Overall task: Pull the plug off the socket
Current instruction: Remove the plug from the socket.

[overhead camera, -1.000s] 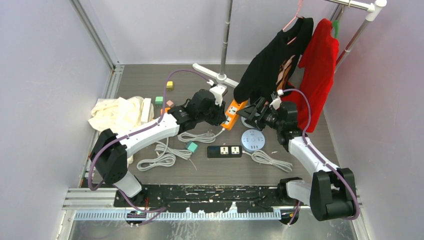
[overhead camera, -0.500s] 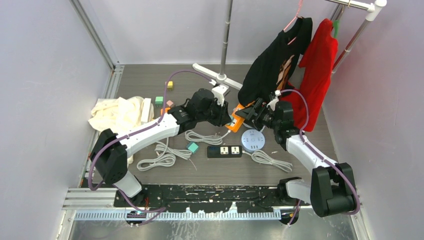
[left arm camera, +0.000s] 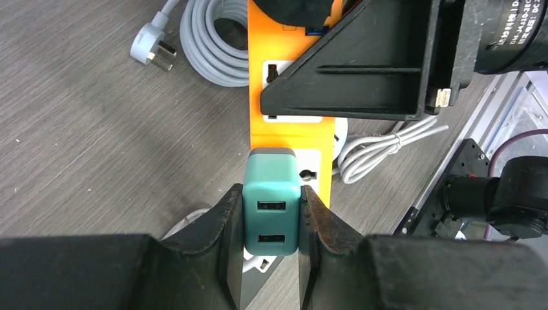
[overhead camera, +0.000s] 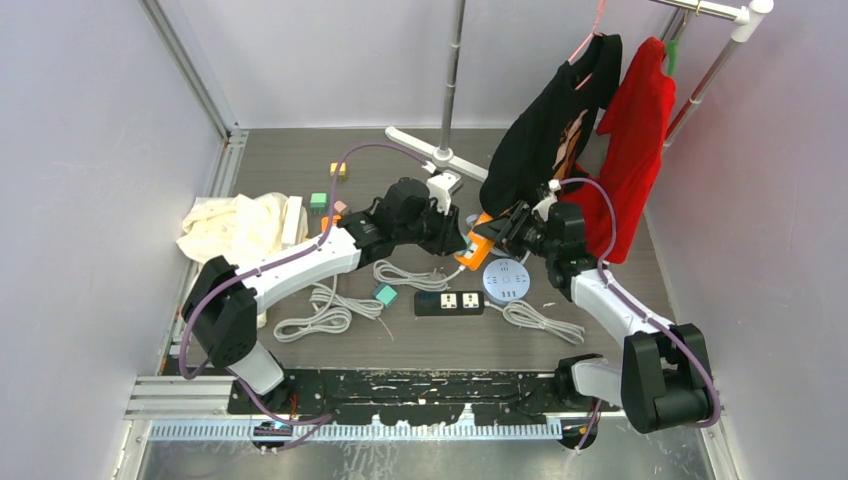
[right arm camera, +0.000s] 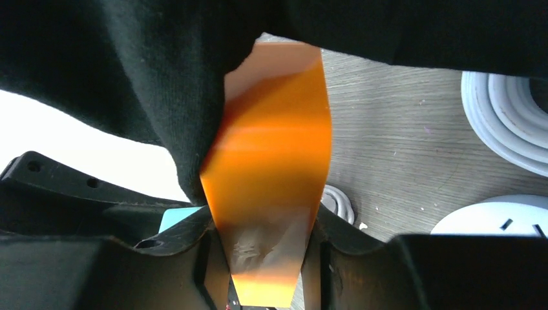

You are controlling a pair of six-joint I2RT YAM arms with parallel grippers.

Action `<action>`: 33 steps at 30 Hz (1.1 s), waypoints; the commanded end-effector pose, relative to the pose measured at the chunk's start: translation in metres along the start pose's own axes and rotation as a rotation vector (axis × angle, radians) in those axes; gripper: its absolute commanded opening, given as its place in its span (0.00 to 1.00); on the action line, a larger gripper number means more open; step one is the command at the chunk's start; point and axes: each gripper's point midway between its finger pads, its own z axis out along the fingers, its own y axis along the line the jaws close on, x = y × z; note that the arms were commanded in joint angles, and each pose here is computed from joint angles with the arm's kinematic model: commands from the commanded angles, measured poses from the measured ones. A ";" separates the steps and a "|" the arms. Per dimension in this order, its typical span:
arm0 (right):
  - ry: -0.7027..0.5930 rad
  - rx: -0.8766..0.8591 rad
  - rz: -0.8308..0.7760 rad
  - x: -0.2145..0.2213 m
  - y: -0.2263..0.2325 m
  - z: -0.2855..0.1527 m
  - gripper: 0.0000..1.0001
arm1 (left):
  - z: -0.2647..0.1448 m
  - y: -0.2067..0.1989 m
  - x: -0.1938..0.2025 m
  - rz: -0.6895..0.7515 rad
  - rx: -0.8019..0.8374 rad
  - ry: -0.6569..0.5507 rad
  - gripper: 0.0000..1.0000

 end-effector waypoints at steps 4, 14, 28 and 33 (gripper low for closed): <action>-0.054 -0.087 -0.049 -0.016 0.027 0.001 0.22 | -0.002 -0.021 -0.047 -0.035 0.063 -0.162 0.00; -0.062 -0.088 0.020 -0.014 0.023 0.000 0.02 | -0.003 0.009 -0.051 -0.132 -0.109 -0.228 0.00; -0.117 -0.062 0.028 -0.028 0.009 -0.007 0.01 | -0.001 0.011 0.007 0.075 0.018 -0.011 0.00; -0.118 -0.057 0.025 -0.026 0.006 -0.008 0.01 | -0.006 0.025 0.004 -0.028 0.027 0.006 0.00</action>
